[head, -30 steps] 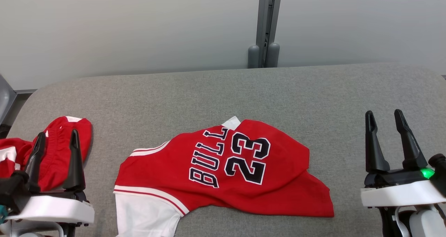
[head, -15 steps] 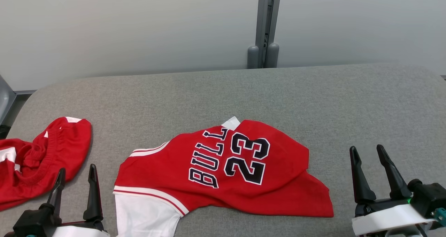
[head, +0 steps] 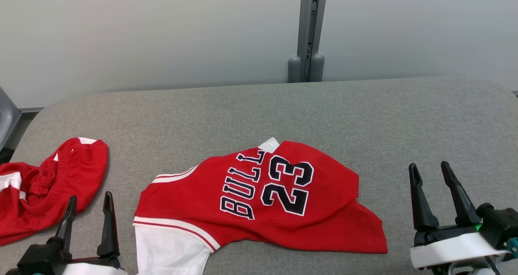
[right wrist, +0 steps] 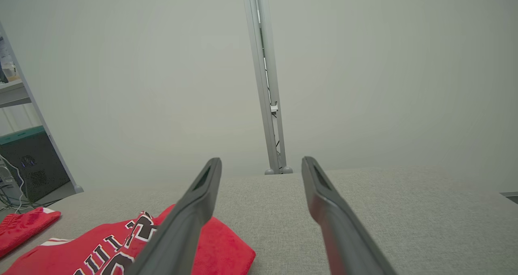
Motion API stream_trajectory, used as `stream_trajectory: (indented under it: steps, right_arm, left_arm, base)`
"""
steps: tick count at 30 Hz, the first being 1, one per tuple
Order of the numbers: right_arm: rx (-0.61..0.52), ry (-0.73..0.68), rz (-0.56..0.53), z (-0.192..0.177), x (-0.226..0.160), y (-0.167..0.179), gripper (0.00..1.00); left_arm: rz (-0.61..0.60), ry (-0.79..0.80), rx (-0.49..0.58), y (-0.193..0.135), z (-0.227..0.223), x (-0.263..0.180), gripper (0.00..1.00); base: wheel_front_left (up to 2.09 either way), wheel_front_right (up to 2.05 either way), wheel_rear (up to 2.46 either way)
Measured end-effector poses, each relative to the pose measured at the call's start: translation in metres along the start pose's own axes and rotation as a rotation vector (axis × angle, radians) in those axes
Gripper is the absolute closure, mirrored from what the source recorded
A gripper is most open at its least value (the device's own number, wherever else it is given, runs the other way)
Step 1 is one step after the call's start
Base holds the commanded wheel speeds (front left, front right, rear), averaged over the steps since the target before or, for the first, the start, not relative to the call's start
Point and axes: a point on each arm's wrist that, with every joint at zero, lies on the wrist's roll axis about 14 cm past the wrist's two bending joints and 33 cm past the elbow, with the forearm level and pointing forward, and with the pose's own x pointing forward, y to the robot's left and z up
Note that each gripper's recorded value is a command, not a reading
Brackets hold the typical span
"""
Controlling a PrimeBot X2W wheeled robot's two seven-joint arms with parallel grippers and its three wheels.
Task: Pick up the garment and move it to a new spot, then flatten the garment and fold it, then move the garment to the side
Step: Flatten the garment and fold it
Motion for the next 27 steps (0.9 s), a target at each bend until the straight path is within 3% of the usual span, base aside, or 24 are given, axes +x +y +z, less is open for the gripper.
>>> stream_trajectory:
  steps: [13, 18, 21, 27]
  right_arm:
    - [-0.009, -0.007, 0.003, 0.002, 0.001, 0.001, 0.0]
    - [-0.014, 0.05, 0.006, -0.014, -0.005, -0.001, 0.0]
    - [-0.022, 0.136, 0.012, -0.036, -0.014, -0.003, 0.0]
    - [0.018, 0.435, 0.017, -0.095, -0.042, -0.005, 0.0]
  left_arm:
    - [0.002, -0.004, 0.0, 0.0, -0.001, -0.001, 0.0]
    - [0.004, 0.015, -0.053, 0.0, -0.008, -0.004, 0.0]
    - [-0.008, 0.107, -0.109, 0.001, -0.03, -0.012, 0.0]
    - [-0.029, 0.364, -0.102, 0.005, -0.075, -0.033, 0.0]
  base:
    - [0.0, 0.0, 0.0]
    - [0.0, 0.0, 0.0]
    - [0.0, 0.0, 0.0]
    - [0.0, 0.0, 0.0]
